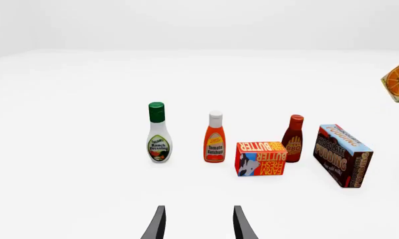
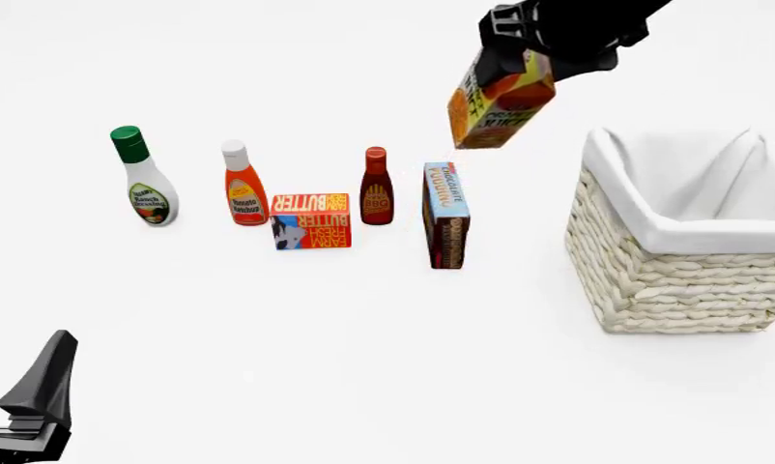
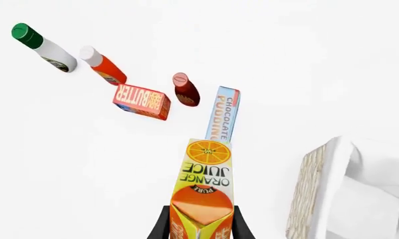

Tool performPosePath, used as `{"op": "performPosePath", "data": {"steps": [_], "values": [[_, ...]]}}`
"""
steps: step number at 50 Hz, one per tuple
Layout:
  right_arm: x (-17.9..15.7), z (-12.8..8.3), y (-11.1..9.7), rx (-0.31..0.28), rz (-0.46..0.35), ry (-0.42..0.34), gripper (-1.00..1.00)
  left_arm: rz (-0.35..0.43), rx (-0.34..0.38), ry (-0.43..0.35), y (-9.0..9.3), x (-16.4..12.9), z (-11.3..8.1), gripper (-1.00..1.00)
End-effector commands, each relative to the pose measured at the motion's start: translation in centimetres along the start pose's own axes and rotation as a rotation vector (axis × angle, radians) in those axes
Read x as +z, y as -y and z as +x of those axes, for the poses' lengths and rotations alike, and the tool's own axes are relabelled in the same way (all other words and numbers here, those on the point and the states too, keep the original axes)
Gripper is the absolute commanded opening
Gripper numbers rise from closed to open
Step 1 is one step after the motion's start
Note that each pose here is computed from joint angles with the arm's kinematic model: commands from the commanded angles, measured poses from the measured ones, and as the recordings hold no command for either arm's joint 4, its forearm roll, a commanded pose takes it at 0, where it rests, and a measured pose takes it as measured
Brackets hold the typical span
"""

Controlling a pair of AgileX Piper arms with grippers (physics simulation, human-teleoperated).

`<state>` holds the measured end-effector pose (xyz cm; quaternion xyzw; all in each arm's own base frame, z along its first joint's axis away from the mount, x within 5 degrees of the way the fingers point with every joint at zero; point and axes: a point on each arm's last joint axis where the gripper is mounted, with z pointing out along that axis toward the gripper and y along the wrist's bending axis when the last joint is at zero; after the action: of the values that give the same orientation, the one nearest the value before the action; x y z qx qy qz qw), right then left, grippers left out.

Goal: Pick the orange juice and place it in the basket.

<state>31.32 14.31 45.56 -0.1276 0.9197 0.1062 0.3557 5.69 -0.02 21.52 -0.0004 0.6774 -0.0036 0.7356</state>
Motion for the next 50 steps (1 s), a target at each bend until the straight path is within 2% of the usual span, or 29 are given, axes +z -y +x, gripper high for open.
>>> {"op": "performPosePath", "data": {"steps": [1,16,50], "values": [[-1.7,-0.7,1.1,0.008,0.017,0.056,-1.00,-0.002,0.000,0.000,0.0,0.0,0.0,1.00],[-2.9,-0.6,4.6,0.031,0.094,0.074,-1.00,-0.002,0.000,0.000,0.0,0.0,0.0,1.00],[-5.9,0.2,9.2,0.096,0.207,0.116,-1.00,-0.002,0.000,0.000,0.0,0.0,0.0,1.00]]}}
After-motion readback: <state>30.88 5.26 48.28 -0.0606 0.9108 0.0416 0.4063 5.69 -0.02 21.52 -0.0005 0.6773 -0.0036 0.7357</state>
